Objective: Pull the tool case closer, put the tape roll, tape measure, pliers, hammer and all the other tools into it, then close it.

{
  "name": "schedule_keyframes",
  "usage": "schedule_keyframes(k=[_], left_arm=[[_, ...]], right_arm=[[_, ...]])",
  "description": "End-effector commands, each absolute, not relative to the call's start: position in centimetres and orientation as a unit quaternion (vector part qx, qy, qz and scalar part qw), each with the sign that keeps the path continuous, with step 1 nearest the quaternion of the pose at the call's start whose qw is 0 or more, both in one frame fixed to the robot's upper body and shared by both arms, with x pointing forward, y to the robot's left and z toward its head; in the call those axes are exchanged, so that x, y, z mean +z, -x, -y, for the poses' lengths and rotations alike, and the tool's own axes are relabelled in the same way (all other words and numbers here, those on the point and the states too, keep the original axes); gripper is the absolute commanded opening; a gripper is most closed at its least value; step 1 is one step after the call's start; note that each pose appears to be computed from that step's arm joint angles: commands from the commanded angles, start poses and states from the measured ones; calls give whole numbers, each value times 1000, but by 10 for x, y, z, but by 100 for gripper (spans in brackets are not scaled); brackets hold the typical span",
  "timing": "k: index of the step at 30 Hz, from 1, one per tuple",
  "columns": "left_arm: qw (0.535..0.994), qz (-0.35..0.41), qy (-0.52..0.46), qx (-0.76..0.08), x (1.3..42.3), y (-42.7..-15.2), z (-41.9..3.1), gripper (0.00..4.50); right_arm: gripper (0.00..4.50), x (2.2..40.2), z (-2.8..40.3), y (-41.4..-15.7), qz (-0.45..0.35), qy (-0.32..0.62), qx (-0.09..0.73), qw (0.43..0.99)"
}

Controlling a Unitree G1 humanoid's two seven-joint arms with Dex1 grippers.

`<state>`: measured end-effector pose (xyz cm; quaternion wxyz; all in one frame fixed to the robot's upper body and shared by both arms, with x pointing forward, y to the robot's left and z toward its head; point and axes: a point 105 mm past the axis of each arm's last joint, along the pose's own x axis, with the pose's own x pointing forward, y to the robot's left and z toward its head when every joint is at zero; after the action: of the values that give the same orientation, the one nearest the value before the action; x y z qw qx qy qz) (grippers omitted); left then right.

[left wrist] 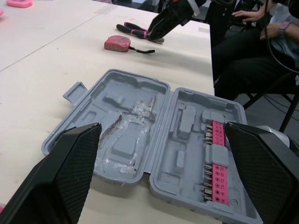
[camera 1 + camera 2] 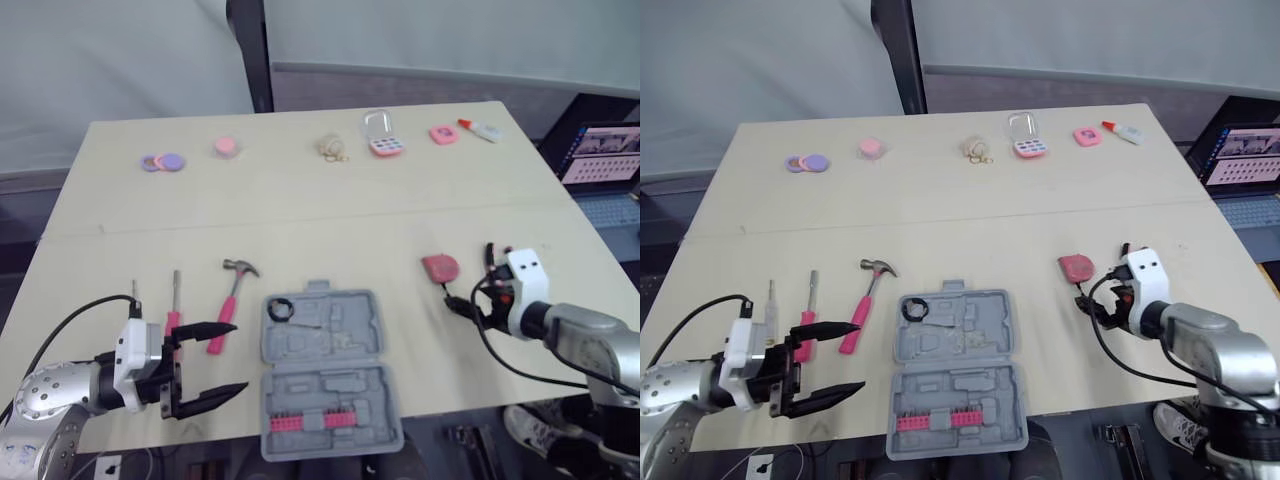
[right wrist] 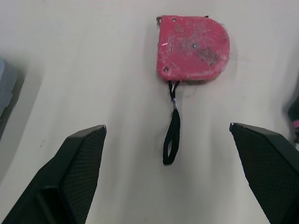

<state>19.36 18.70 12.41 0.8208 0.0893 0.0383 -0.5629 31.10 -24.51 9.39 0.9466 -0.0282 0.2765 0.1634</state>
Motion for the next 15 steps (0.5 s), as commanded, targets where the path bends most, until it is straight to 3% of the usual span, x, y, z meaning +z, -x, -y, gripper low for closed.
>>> schedule_keyframes(k=[1, 15], left_arm=[[820, -20, -91, -564, 131, -191, -182, 450], [831, -22, -101, -547, 129, -185, -182, 450]], right_arm=[[448, 92, 245, -322, -269, 33, 148, 951], [448, 70, 238, -346, -276, 30, 137, 951]])
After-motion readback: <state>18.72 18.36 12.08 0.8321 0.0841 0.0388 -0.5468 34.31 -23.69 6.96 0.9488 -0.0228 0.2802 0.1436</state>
